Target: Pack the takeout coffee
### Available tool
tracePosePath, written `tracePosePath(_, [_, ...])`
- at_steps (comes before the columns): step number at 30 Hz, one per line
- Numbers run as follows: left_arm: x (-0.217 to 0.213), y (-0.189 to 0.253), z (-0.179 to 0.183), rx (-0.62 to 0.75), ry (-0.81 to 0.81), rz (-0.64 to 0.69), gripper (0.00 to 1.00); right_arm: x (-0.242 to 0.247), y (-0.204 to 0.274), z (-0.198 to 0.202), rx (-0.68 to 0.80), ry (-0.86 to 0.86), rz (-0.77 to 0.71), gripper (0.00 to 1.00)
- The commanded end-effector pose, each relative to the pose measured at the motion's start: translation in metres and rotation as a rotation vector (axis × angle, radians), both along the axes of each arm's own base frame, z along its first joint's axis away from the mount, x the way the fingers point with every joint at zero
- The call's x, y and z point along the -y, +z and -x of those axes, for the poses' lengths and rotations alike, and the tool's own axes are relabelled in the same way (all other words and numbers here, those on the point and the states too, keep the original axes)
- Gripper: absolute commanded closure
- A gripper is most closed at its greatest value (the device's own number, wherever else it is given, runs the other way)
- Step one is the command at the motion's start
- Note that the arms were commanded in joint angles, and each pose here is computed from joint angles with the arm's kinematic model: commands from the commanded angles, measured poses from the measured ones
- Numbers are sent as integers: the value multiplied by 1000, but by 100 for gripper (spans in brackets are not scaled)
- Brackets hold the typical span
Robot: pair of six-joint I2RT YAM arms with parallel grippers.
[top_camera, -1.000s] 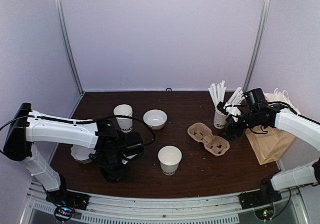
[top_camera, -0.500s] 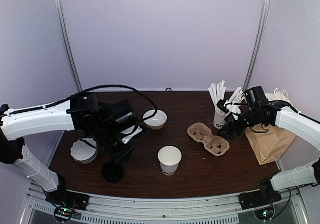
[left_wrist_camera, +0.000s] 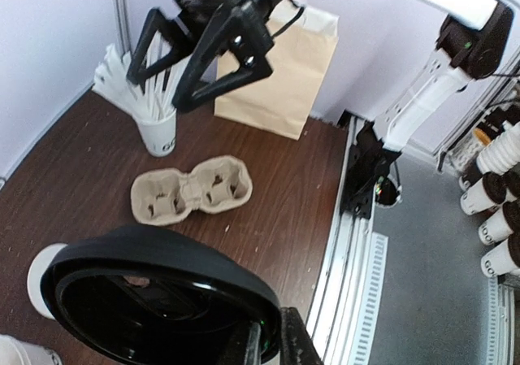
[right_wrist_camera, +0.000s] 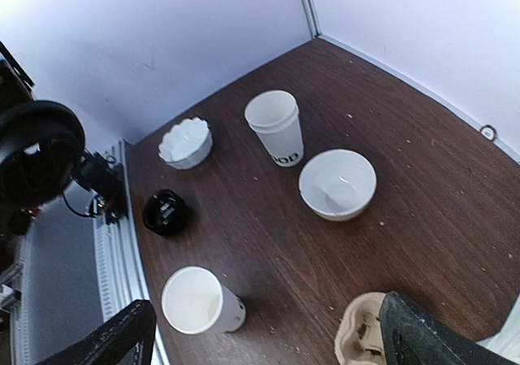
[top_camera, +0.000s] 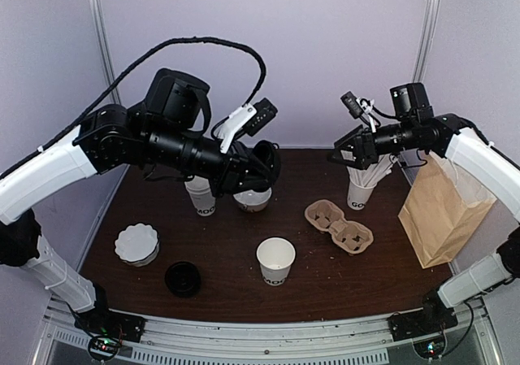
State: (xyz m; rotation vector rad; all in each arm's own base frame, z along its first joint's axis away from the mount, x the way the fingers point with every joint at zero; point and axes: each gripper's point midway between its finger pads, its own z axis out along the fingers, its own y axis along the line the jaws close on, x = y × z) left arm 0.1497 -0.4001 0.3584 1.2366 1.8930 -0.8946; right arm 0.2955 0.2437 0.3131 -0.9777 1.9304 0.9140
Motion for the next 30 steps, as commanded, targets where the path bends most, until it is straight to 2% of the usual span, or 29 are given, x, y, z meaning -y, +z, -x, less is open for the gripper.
tracePosePath(1, [28,70,-2,62,-161,319,90,-31,45,11,-176,87,-208,0])
tracePosePath(6, [35,78,-13,8,-202,435,90,-54,60,16,-283,135,-334,0])
tracePosePath(11, [45,70,-25,-4,-179,457,91,-67,67,18,-350,168,-413,0])
tracePosePath(17, [52,63,-31,-7,-170,454,91,-79,79,34,-362,253,-435,0])
tracePosePath(24, [50,65,-38,6,-143,468,91,-79,84,40,-373,278,-459,0])
tracePosePath(30, [45,65,-45,30,-118,517,93,-76,102,50,-401,357,-552,0])
